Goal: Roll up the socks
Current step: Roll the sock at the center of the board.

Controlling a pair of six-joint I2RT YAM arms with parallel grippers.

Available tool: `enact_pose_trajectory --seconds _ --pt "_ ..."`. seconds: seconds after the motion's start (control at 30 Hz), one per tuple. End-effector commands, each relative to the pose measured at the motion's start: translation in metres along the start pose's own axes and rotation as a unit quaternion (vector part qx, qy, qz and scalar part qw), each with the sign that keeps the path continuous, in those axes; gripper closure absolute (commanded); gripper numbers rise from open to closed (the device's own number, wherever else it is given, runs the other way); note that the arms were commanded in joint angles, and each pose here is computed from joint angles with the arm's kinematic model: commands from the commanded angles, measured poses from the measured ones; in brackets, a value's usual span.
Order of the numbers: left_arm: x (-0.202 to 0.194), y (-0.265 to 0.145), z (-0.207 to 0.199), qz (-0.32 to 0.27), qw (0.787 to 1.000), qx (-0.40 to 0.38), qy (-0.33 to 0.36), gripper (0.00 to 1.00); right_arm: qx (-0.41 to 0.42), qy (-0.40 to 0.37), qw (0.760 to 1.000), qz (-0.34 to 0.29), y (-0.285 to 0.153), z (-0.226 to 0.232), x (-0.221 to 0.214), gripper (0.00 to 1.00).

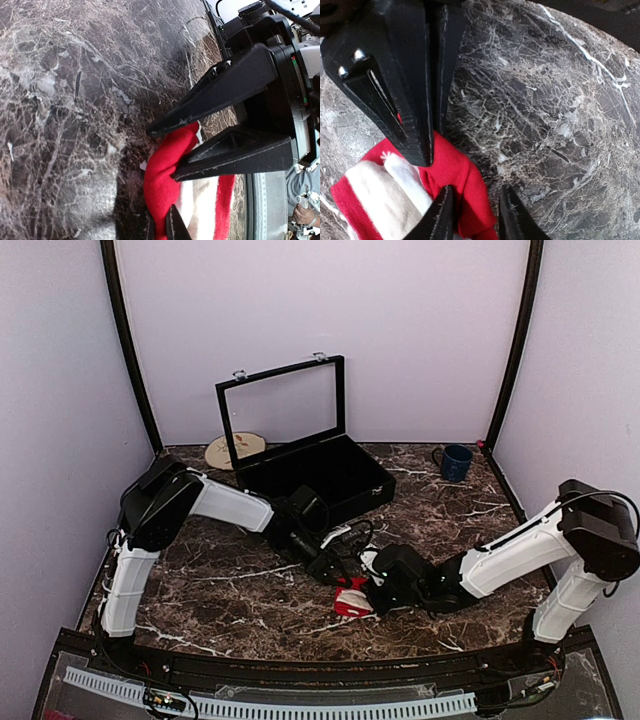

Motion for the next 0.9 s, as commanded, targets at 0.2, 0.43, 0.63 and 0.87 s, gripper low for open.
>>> enact_pose_trajectory --seconds 0.2,0.43,0.63,0.87 --pt "0.003 -0.007 0.0 0.006 0.999 0.032 0.032 1.0 0.042 0.013 0.994 0.096 0.006 -0.002 0.014 0.6" --pt "0.007 -0.014 -0.007 -0.005 0.998 0.038 0.057 1.0 0.059 0.051 0.987 0.139 0.005 -0.012 0.014 0.56" --pt "0.007 -0.019 -0.008 -0.019 0.997 0.044 0.066 1.0 0.056 0.065 0.982 0.167 -0.003 -0.015 0.012 0.55" --pt "0.008 -0.034 -0.007 -0.052 0.995 0.053 0.067 1.0 0.06 0.081 0.979 0.176 -0.014 -0.017 0.009 0.52"
Point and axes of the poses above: each gripper's point midway between its finger pads, its own y axis out along the fingers, its own z axis along the line the jaws close on, x = y × z, the point moved 9 cm from there along -y, back along the fingers, and after that the axes turned 11 degrees about -y, right-handed, at the moved point
